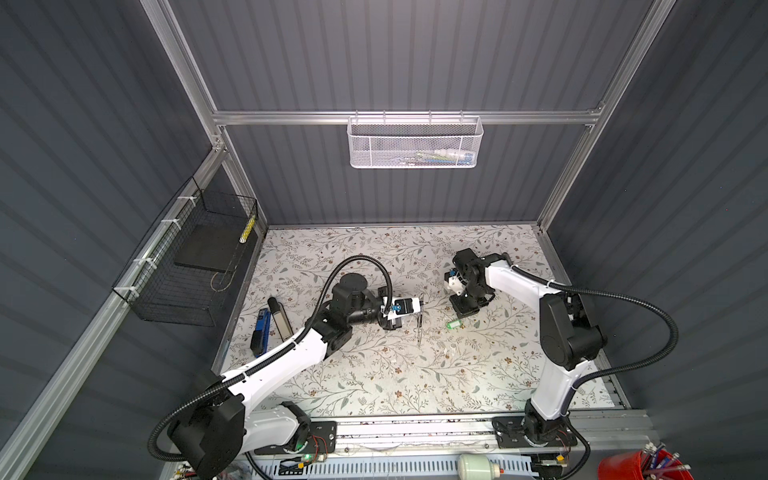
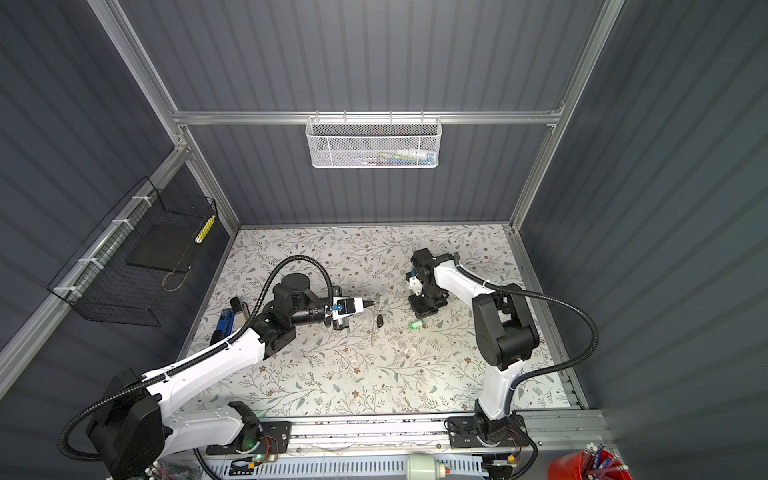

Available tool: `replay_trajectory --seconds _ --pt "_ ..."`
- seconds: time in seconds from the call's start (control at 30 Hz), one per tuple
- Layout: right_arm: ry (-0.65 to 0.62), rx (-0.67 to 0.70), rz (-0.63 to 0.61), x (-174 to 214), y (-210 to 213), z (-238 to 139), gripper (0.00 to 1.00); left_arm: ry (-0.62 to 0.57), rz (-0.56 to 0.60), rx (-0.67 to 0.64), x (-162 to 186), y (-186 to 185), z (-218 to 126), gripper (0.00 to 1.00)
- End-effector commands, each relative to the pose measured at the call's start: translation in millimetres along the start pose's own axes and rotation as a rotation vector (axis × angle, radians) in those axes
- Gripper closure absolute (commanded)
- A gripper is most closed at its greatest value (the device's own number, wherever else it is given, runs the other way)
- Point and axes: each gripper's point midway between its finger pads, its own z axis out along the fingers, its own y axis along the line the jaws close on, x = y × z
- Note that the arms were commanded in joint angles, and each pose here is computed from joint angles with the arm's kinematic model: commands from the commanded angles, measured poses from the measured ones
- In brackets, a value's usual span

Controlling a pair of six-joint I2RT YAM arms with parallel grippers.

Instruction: Put the keys on the keyring

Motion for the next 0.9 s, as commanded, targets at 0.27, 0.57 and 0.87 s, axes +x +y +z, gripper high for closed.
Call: replay_trajectory --seconds 0.27,0.57,0.87 --pt "0.236 -0.014 -0.107 25 7 6 1.0 -0.019 -0.02 -0.008 -6 -1 -7 1.0" --pt "0.227 -0.009 -0.122 13 7 15 1.0 -0.019 -0.033 -0.006 -6 -2 -8 1.0" --pt "0.101 -0.033 -0.089 -11 10 7 0.78 -0.021 -0.036 -0.012 -7 -2 -9 1.0"
